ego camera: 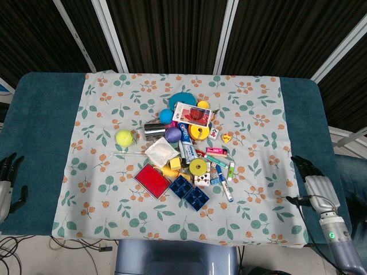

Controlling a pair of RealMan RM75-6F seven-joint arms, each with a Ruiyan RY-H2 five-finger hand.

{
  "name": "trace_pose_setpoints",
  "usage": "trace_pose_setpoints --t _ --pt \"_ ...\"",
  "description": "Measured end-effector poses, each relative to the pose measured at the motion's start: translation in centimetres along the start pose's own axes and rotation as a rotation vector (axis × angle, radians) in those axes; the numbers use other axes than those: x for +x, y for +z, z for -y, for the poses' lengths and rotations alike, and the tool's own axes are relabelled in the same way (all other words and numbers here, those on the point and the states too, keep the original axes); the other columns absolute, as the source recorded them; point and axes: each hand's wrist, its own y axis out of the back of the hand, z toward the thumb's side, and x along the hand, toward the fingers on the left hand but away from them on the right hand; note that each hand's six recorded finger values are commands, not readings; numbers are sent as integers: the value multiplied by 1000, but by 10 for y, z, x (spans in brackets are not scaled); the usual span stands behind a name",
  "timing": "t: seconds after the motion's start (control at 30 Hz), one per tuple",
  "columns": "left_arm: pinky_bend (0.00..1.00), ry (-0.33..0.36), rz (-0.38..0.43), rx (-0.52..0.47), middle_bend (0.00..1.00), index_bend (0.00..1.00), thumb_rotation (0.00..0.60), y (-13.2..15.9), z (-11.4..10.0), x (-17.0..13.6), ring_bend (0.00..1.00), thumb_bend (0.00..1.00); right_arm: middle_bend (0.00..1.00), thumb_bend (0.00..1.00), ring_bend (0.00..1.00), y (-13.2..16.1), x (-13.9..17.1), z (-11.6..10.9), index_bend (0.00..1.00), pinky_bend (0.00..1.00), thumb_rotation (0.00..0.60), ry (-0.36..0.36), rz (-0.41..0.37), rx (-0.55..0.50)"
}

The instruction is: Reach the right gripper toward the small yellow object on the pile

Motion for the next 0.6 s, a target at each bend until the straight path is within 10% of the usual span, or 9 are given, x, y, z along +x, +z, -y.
trace_pose_setpoints --t 0.33,0.6 --pt "38 -8 -5 5 0 50 600 -1 3 1 0 514 119 116 106 50 -120 4 55 206 600 91 10 -128" --pt "38 4 -15 -5 0 50 600 -4 -1 1 0 514 197 127 176 77 -159 18 121 206 600 43 23 -211"
